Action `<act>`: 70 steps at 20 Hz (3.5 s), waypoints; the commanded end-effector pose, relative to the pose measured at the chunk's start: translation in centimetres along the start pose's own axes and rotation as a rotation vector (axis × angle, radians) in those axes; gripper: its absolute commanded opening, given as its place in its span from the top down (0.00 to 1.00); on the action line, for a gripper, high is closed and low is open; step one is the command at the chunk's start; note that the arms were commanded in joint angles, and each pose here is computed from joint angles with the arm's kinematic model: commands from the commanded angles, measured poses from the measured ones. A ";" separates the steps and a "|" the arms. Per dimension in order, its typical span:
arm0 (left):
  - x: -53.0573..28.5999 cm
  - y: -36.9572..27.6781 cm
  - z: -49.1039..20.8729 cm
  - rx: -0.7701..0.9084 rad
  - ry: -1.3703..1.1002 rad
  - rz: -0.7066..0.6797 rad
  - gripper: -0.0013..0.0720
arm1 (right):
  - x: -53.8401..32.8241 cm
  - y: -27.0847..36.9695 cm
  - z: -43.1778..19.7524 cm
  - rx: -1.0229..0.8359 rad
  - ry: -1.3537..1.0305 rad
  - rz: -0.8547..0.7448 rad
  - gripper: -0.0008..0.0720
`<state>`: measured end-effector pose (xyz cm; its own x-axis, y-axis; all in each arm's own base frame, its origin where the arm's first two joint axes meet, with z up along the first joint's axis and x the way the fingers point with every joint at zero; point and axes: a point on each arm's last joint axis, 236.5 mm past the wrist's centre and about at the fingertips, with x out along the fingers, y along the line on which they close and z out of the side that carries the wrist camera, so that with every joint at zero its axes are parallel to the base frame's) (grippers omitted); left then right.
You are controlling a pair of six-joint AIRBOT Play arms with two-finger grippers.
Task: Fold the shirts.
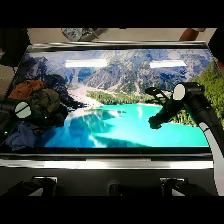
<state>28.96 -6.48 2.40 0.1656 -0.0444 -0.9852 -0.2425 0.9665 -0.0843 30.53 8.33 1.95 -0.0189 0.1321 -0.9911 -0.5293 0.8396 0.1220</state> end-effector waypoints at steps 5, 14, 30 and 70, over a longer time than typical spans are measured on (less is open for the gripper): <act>0.1 -0.2 0.4 0.000 -0.016 -0.008 0.16 | -0.1 -0.9 2.3 0.001 -0.100 -0.040 0.29; -0.2 -2.3 4.7 0.001 -0.191 -0.094 0.13 | -0.5 -1.9 4.6 0.052 -0.199 -0.076 0.29; 3.9 19.9 2.9 -0.353 -0.002 0.093 0.00 | -0.3 0.1 6.6 -0.061 -0.269 0.003 0.31; 5.6 -24.5 -7.3 0.275 0.131 -0.726 0.43 | -12.5 -4.3 -2.7 0.033 -0.267 -0.402 0.31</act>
<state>29.80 -31.47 3.60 0.2029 -0.7376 -0.6440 0.2085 0.6752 -0.7076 29.62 0.20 19.47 0.5286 -0.1132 -0.8413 -0.3451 0.8768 -0.3348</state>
